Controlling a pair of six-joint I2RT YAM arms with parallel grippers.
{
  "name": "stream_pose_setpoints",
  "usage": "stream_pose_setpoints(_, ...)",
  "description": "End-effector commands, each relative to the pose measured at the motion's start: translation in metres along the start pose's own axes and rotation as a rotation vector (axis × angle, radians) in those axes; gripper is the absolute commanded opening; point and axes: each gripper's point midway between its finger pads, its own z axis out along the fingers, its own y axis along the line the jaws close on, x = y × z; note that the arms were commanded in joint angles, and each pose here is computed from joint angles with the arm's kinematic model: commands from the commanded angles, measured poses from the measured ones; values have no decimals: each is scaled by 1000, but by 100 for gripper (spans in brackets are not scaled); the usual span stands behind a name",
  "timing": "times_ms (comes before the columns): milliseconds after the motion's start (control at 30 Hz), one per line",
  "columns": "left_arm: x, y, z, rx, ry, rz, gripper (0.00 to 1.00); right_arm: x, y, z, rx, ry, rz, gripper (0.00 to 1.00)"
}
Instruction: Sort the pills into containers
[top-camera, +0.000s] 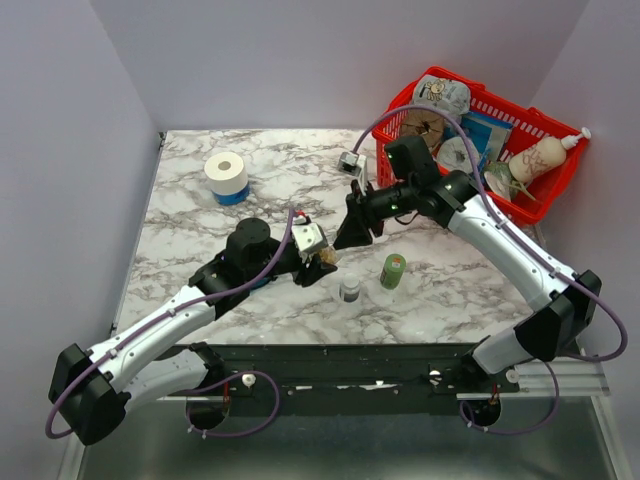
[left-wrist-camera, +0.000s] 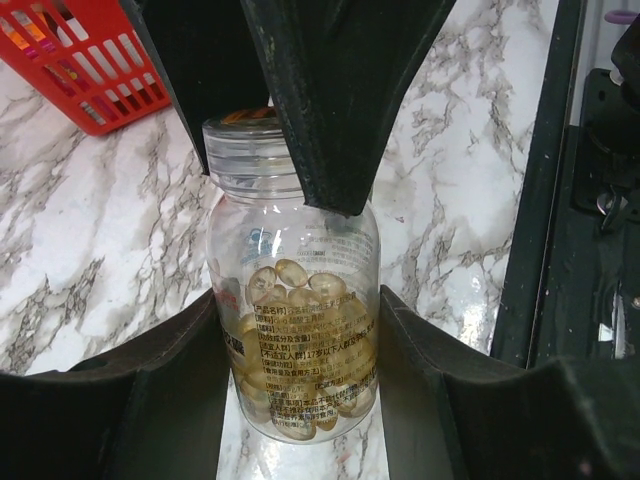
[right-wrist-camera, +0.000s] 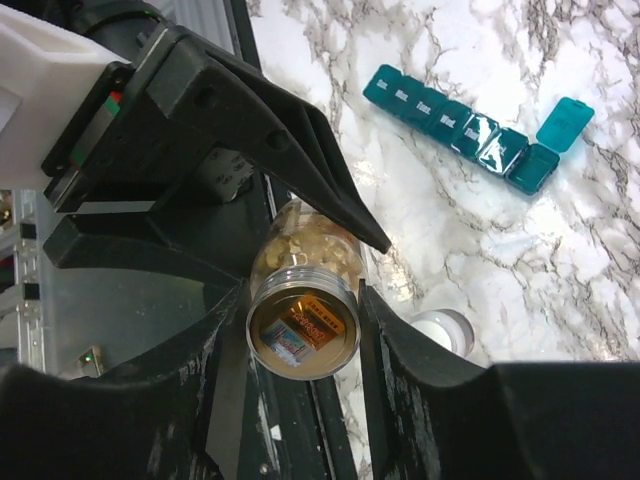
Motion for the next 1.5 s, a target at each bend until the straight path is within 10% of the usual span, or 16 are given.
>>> stream_pose_setpoints(0, -1, -10, -2, 61, -14, 35, 0, -8, 34, -7, -217, 4, -272, 10)
stream_pose_setpoints(200, -5, -26, -6, 148, -37, 69, 0, 2, 49, -12, -415, -46, -831, 9)
stream_pose_setpoints(567, 5, -29, -11, 151, -7, 74, 0, -9, 54, -25, -374, -34, -904, 23)
stream_pose_setpoints(867, -4, -24, -8, 128, -34, 71, 0, -5, 46, -19, -292, -26, -689, 86)
stream_pose_setpoints(1467, -17, 2, -7, -31, -98, 35, 0, -10, 10, -5, 20, -120, -75, 99)
